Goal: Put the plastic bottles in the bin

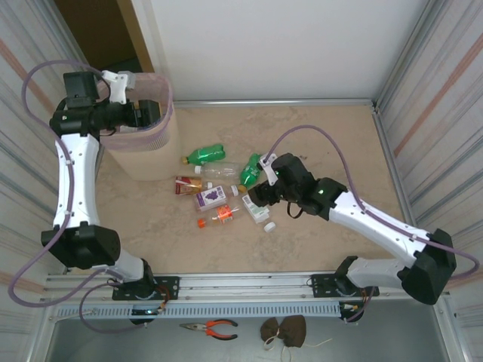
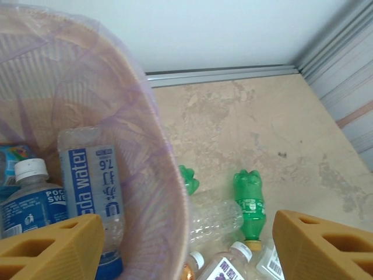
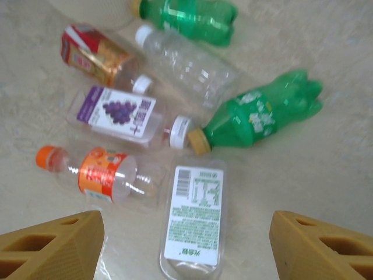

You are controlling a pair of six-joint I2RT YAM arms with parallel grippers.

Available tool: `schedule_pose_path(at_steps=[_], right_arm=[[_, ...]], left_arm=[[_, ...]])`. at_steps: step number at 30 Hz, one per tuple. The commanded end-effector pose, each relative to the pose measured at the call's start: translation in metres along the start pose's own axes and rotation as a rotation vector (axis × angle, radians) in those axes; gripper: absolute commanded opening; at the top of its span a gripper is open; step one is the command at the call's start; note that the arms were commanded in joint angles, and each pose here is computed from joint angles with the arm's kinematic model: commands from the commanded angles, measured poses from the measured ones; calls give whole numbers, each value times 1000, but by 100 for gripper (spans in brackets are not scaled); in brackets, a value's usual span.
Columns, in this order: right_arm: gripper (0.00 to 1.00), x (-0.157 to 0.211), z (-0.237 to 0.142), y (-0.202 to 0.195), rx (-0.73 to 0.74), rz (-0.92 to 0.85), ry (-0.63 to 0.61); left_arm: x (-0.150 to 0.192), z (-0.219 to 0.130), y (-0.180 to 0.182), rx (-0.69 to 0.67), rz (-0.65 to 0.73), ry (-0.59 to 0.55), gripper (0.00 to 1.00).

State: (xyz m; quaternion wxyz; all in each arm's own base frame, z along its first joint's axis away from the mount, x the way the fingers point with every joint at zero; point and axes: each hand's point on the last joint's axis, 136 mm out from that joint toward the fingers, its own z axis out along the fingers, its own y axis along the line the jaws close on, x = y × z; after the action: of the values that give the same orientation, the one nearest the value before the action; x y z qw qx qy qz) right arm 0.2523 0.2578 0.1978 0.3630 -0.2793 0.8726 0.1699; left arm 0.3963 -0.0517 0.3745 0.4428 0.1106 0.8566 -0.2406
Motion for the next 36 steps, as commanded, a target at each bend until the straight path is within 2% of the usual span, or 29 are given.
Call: schedule_pose_path(at_steps=[1,6,16,22,28,36], right_arm=[[74,26,19,4,-36,55,90],[74,54,46,4,-36,70,180],[77,108,86,-8,58,16,380],[77,122,97,-6,83,-26,433],[73,127,101,-9,104,-55,451],[60,124,97,-9,105,-62,444]], left_arm=[[-11,-19,-20,53,29,-68,76],[-11,-25,-26,63,35,-80,77],[-12,-30,-29,57,50,-117,77],[-12,-30,-30,70,36,-115,77],[-15,-32,-32,78,40,-125,77],[-17,-34,-36,94,40,-135,77]])
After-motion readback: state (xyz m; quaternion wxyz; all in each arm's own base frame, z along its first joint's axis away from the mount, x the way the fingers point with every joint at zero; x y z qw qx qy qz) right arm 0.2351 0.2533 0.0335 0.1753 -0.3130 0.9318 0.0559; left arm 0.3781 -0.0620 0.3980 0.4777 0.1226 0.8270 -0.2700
